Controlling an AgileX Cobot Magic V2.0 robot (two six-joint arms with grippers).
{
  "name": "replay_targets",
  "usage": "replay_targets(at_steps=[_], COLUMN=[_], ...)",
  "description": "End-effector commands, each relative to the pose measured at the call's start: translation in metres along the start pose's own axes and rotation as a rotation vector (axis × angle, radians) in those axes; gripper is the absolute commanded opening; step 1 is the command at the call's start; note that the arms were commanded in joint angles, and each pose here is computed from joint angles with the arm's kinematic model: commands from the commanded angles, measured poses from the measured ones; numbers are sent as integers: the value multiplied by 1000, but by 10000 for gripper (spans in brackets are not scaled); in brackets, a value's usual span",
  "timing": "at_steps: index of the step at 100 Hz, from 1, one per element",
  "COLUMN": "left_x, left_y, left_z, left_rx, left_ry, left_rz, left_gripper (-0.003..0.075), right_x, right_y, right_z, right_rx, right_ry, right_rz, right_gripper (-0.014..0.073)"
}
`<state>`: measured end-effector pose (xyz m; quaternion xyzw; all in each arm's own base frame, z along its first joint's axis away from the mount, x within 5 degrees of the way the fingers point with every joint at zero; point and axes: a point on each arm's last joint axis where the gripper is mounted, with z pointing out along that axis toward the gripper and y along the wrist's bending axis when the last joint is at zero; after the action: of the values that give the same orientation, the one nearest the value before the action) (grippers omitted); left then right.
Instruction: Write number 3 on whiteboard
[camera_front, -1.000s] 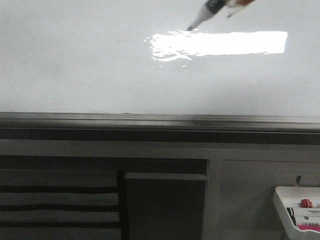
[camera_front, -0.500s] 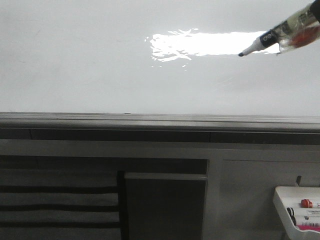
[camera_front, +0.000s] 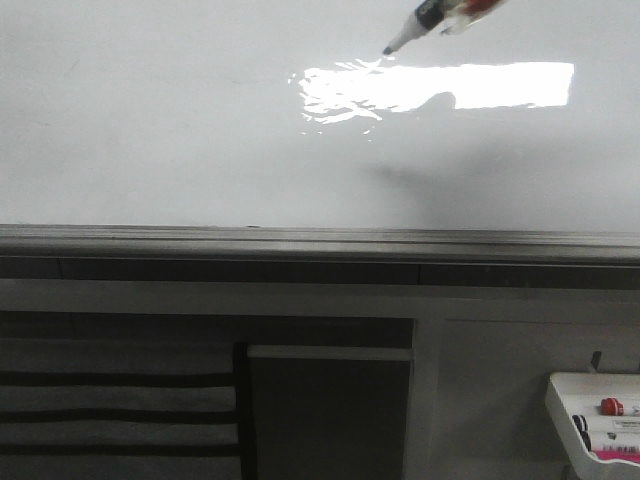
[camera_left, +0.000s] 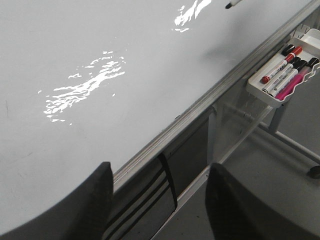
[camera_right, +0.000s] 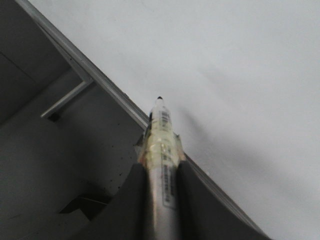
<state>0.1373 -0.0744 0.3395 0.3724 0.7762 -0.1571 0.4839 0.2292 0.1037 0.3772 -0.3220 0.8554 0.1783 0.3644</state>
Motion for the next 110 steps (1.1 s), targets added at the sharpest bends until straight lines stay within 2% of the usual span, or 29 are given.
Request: replay_targets(at_steps=[1,19,48,69,95,110], left_x=[-13,-13,-13,-13,-13,-13], left_y=[3,3,3,3,3,3], left_z=[-7,-7,-7,-7,-7,-7], left_rx=[-39,-39,-39,-39,-39,-39], left_ry=[-84,-84,-84,-84,-84,-84], left_rz=[-31,-31,-31,-31,-31,-31], left_gripper=[364,364,340,312,272,247], right_x=[-26,-47,-54,-53,-48,-35], right_y=[-2,-4,-18,-23,-29,-18], right_z=[-4,21,53,56,47,46], right_rx=[-24,-60,-9,33,131,85], right_ry=[-45,-32,-68,-62,-12,33], right_rz=[-6,-30,-10,-28,10,23], right_gripper=[-43,-43,-43,-43,-43,-43])
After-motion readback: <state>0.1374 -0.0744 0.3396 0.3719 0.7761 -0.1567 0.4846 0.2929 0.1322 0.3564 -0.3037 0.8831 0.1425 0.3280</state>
